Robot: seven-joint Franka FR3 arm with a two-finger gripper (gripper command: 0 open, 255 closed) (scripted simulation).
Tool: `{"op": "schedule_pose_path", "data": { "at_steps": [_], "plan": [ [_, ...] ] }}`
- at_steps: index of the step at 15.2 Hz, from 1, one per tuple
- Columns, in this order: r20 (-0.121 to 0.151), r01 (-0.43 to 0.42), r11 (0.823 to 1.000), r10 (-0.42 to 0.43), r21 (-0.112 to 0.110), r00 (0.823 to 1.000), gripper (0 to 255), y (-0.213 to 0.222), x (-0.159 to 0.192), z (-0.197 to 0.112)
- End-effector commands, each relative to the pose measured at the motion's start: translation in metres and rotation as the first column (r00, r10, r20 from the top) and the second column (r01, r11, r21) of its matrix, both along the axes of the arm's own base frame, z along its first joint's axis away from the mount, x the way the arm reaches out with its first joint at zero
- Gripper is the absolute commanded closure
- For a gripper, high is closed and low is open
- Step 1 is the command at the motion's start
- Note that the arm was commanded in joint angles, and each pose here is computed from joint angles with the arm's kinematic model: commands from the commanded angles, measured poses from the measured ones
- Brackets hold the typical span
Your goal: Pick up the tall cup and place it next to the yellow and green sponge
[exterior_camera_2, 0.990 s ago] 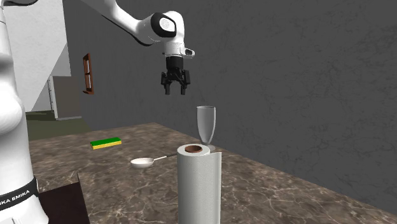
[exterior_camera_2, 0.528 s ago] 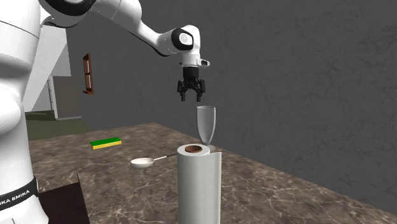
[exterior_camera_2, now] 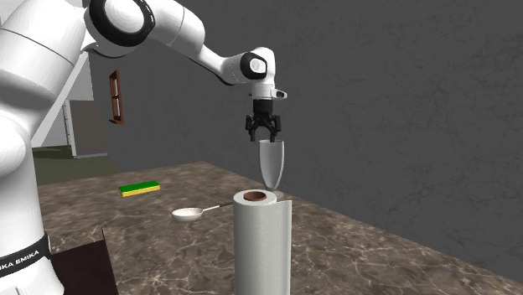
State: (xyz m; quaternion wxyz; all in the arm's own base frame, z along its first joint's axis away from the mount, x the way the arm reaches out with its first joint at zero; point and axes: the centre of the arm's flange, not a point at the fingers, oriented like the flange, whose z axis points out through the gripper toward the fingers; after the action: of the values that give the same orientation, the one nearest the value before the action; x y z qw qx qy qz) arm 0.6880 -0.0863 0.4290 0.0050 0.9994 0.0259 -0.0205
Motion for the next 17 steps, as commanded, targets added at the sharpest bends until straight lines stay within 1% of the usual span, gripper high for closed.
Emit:
{"op": "schedule_pose_path", "data": {
  "at_steps": [1,4,11,12,17],
  "plan": [
    [0.001,0.0,1.0,0.0,0.0,1.0,0,0.0,0.001,-0.01],
    [0.001,0.0,1.0,0.0,0.0,1.0,0,0.0,0.001,-0.023],
    [0.0,0.0,1.0,0.0,0.0,1.0,0,-0.001,0.001,-0.023],
    [0.0,0.0,1.0,0.0,0.0,1.0,255,-0.001,0.001,-0.023],
    [0.0,0.0,1.0,0.0,0.0,1.0,255,-0.001,0.001,-0.023]
  ]
}}
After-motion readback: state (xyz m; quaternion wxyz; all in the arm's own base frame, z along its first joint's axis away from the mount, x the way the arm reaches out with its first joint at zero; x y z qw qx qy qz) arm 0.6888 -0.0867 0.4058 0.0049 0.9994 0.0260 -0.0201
